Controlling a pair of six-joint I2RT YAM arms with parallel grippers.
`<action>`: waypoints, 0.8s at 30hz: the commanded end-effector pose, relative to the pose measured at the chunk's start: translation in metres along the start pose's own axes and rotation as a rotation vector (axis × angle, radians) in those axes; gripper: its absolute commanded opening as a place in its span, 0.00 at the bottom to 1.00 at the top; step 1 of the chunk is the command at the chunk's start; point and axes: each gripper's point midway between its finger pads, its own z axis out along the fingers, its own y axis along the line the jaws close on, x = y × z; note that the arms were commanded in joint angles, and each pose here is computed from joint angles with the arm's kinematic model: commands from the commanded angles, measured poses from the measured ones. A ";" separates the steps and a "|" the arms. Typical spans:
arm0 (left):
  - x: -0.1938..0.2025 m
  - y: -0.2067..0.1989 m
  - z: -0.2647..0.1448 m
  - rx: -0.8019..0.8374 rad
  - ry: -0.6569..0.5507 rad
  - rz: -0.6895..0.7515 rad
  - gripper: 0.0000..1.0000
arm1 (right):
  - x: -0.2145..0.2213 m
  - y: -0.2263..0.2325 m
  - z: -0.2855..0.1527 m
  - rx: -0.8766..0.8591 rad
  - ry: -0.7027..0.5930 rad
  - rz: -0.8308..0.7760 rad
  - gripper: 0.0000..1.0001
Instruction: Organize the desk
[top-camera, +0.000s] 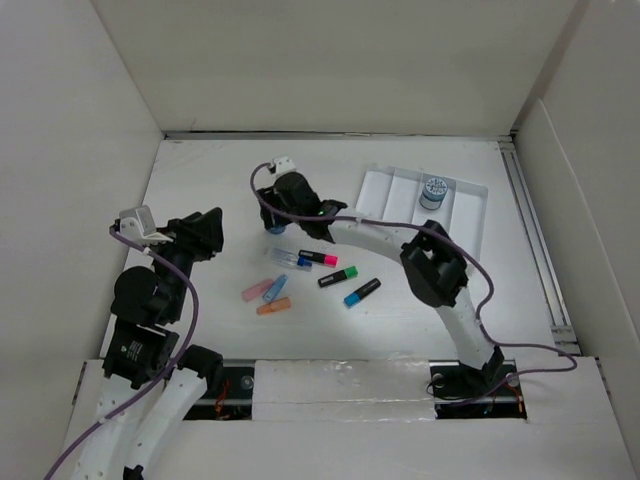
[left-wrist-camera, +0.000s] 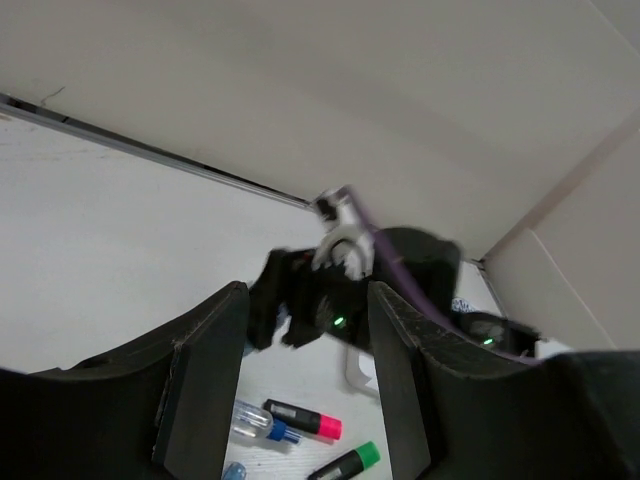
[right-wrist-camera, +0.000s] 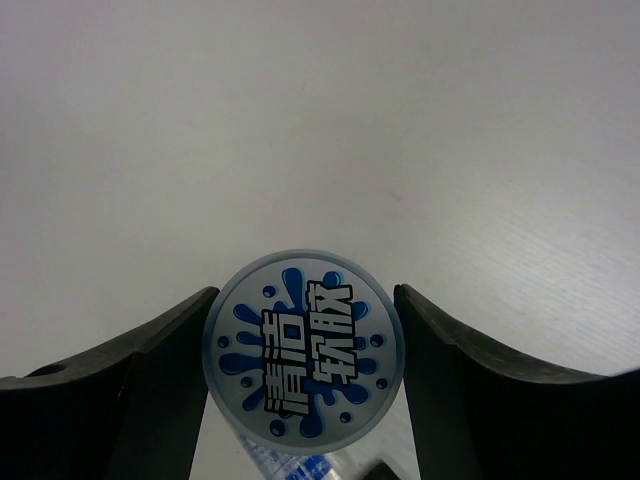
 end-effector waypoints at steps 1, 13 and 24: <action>-0.004 -0.006 0.005 0.021 -0.008 0.005 0.47 | -0.212 -0.049 -0.115 -0.081 -0.535 0.264 0.42; 0.010 -0.017 0.014 0.082 0.049 0.014 0.48 | -0.083 -0.268 -0.217 0.426 -0.468 0.559 0.42; 0.021 -0.016 0.021 0.075 0.087 0.018 0.48 | 0.000 -0.336 -0.243 0.693 -0.319 0.644 0.42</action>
